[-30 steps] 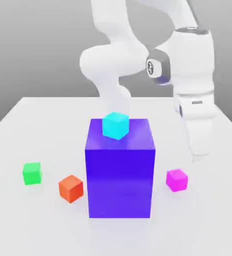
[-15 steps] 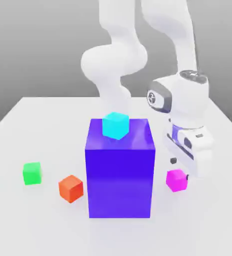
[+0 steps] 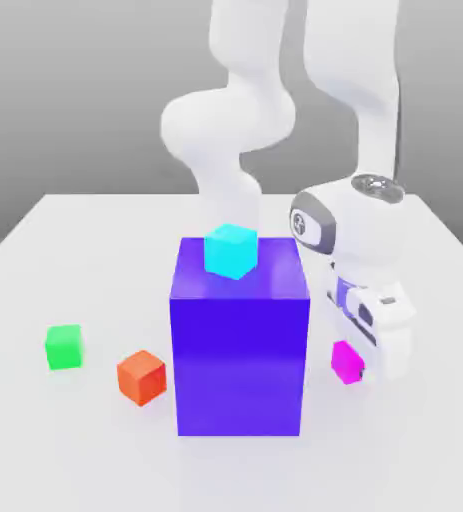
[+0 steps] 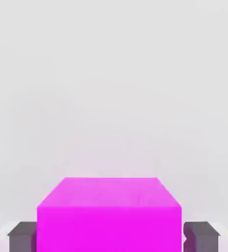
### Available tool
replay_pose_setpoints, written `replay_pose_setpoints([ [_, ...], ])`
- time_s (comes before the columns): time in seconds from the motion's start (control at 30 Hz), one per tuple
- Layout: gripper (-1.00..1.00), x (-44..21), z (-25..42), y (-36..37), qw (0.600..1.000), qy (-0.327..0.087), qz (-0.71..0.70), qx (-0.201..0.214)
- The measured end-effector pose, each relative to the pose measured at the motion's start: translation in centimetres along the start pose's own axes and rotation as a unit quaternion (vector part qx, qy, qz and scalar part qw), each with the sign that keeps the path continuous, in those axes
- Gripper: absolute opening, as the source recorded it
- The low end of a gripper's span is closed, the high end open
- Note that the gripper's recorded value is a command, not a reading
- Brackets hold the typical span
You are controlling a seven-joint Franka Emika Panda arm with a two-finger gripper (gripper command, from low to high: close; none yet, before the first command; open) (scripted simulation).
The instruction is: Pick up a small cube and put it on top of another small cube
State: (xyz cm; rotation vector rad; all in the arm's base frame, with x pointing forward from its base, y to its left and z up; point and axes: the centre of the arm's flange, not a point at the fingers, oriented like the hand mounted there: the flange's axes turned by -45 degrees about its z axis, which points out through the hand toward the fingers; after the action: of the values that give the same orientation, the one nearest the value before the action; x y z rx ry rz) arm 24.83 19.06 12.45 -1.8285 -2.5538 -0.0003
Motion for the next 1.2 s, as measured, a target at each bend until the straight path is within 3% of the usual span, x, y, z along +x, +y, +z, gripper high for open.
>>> replay_pose_setpoints([
  [0.8, -1.00, 0.0, -6.7, 0.1, 1.000, 0.000, -0.001, -0.001],
  [1.0, -1.00, 0.4, -11.6, 4.8, 0.998, -0.004, -0.026, -0.053],
  [1.2, -1.00, -0.8, -18.3, 9.6, 0.992, -0.033, -0.041, -0.117],
])
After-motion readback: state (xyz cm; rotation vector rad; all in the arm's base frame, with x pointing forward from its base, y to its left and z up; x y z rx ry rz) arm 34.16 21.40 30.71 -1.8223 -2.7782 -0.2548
